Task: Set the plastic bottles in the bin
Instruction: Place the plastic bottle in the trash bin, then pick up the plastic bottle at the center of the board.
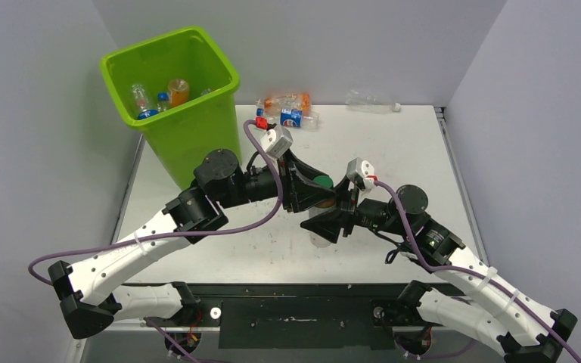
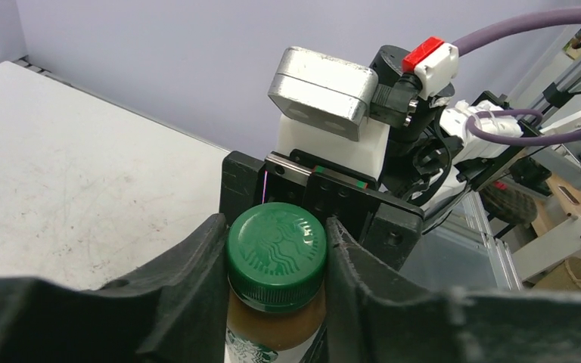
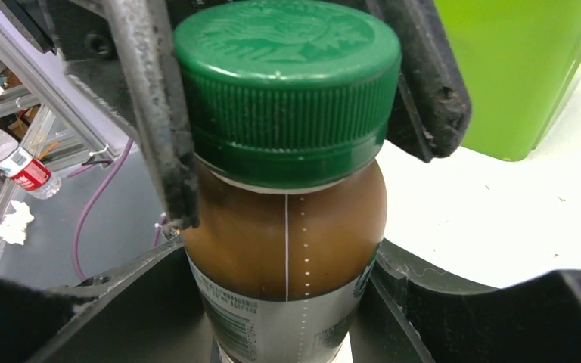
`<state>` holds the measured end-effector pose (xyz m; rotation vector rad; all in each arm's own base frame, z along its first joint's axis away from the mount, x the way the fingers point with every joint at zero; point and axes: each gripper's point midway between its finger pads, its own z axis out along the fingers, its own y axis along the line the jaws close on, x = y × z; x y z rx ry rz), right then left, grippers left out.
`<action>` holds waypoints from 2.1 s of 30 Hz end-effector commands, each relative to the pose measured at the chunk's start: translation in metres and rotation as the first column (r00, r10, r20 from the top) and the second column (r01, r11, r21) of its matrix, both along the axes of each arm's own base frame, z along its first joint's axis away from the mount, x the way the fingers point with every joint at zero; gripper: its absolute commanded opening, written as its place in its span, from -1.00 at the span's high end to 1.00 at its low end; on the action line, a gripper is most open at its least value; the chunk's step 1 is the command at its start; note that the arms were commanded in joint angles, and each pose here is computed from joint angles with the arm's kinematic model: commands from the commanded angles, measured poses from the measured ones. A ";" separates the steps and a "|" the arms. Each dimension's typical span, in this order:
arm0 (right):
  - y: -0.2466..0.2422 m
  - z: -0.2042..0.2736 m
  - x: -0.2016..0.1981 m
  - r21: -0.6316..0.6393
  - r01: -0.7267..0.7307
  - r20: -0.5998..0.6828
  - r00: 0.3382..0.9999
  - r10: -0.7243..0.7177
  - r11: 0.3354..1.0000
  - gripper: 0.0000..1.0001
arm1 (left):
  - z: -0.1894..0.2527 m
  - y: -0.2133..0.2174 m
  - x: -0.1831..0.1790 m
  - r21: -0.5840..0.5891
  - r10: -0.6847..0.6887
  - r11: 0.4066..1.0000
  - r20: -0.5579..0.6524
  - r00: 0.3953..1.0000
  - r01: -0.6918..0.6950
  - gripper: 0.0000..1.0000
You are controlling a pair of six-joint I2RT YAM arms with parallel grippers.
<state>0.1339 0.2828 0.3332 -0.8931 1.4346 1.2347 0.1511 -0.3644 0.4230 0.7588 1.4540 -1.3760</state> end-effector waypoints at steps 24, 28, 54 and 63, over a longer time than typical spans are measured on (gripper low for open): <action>-0.077 0.008 0.054 0.122 0.538 -0.020 0.841 -0.540 0.834 -0.79 | 0.202 0.306 0.167 -0.355 0.974 0.065 0.226 -0.019 -0.933 1.00; -0.086 -0.013 0.067 0.058 0.620 -0.066 0.784 -0.617 0.782 -0.79 | 0.176 0.353 0.223 -0.301 0.983 -0.090 0.128 -0.134 -0.949 1.00; -0.083 -0.050 0.163 0.024 0.867 -0.242 0.488 -0.839 0.497 -0.79 | 0.172 0.185 0.151 -0.361 0.896 0.441 0.238 0.376 -0.822 -0.92; -0.058 -0.096 0.301 -0.099 0.851 -0.137 0.502 -0.854 0.517 -0.79 | 0.004 0.137 0.083 -0.064 0.632 0.773 0.173 0.755 -0.632 -0.92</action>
